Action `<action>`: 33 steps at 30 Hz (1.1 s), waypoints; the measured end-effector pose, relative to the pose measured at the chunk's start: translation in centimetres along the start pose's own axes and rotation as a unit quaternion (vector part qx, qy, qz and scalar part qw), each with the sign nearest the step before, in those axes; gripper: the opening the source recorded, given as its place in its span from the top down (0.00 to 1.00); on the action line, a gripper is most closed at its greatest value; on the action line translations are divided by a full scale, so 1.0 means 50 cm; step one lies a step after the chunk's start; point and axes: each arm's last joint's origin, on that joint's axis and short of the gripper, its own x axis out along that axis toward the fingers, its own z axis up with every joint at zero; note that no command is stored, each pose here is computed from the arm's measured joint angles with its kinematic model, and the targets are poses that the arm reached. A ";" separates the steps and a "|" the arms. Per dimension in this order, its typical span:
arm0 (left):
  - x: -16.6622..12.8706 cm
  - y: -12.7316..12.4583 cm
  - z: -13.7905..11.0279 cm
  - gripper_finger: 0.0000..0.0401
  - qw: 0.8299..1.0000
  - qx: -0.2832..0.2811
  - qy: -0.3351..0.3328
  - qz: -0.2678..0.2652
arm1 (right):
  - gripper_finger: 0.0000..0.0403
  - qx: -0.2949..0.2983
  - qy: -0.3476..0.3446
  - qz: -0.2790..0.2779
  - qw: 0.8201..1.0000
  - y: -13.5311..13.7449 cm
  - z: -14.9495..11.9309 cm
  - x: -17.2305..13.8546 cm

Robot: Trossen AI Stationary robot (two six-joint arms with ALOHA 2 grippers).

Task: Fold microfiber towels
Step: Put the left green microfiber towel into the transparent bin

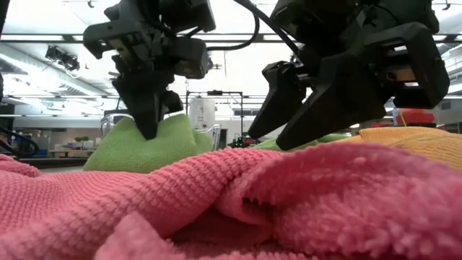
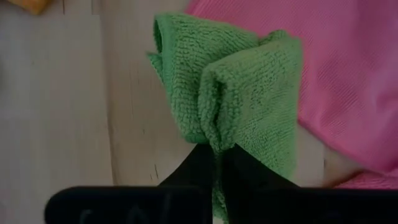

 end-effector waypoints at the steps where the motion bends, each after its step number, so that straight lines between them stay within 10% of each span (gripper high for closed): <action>1: -0.004 -0.001 0.003 0.95 1.000 0.000 0.001 0.000 | 0.32 0.000 0.000 0.000 1.000 0.000 0.000 0.000; 15: -0.089 0.052 0.012 0.95 0.999 -0.035 -0.009 0.001 | 0.32 0.004 0.014 0.001 1.000 0.001 -0.006 0.000; 33: -0.215 0.269 -0.029 0.95 0.986 -0.119 -0.115 -0.032 | 0.32 0.008 0.022 -0.003 1.000 -0.009 -0.009 0.002</action>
